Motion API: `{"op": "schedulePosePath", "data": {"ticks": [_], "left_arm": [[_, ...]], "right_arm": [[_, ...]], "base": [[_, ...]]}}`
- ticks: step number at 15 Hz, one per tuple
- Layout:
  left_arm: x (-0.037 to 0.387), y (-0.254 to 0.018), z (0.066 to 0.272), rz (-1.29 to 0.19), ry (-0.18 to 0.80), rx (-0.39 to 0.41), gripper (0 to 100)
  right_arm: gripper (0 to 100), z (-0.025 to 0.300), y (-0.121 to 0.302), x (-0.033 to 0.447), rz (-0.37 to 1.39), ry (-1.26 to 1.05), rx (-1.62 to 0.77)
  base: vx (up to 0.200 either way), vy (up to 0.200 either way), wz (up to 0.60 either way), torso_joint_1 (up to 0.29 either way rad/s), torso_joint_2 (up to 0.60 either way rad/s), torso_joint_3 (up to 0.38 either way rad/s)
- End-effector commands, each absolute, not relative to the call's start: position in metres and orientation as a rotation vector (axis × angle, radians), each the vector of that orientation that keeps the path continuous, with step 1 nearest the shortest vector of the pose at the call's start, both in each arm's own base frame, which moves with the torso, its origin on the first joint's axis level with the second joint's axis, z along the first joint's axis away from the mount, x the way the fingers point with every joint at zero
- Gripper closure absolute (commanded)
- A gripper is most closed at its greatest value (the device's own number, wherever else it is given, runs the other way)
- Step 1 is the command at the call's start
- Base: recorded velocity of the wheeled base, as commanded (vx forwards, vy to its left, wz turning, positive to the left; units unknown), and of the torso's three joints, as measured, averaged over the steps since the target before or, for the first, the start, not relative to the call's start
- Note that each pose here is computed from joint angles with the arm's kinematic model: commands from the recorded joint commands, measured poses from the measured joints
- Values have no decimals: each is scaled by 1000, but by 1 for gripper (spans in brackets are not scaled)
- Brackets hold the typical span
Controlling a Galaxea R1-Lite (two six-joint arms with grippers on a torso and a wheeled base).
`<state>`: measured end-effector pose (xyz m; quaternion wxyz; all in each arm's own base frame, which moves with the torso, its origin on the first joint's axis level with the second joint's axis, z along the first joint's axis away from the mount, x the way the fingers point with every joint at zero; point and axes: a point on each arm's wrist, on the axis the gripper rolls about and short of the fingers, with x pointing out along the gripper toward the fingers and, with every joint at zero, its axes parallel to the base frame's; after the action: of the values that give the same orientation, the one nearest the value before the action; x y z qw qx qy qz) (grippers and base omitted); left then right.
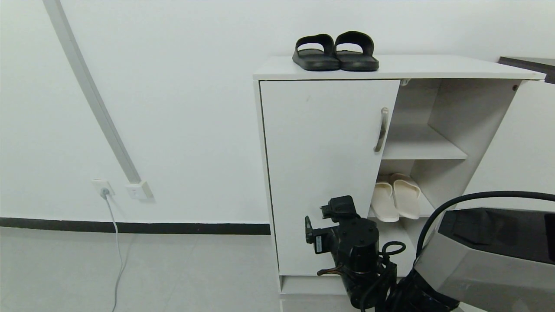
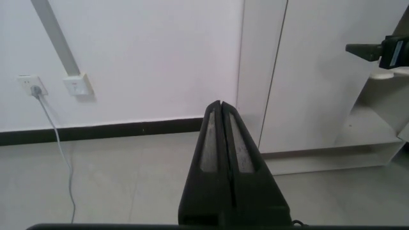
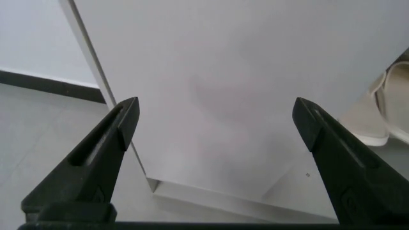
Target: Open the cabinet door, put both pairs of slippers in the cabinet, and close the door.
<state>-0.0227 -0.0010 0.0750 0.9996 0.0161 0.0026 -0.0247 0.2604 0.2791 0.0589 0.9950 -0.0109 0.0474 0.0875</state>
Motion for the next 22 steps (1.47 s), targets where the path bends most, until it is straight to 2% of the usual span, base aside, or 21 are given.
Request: {"op": "schedulePosePath", "data": {"ticks": [1,7,15,22], "left_arm": [[-23,-1,75,-49,5,32,100],[-23,-1,75,-49,5,32,100],[-23,-1,75,-49,5,32,100],[-23,-1,75,-49,5,32,100]], "right_arm": [[0,57,278,261,173,100,-26],[0,57,278,262,169,96,-23],[0,56,276,261,168,103,-31],[0,56,275,260,168,104,-32]], "base": [[0,0,0,0,0,0],[0,0,0,2,-31,-31],[0,0,0,74,-411,-336],[0,0,0,154,-475,-327]]}}
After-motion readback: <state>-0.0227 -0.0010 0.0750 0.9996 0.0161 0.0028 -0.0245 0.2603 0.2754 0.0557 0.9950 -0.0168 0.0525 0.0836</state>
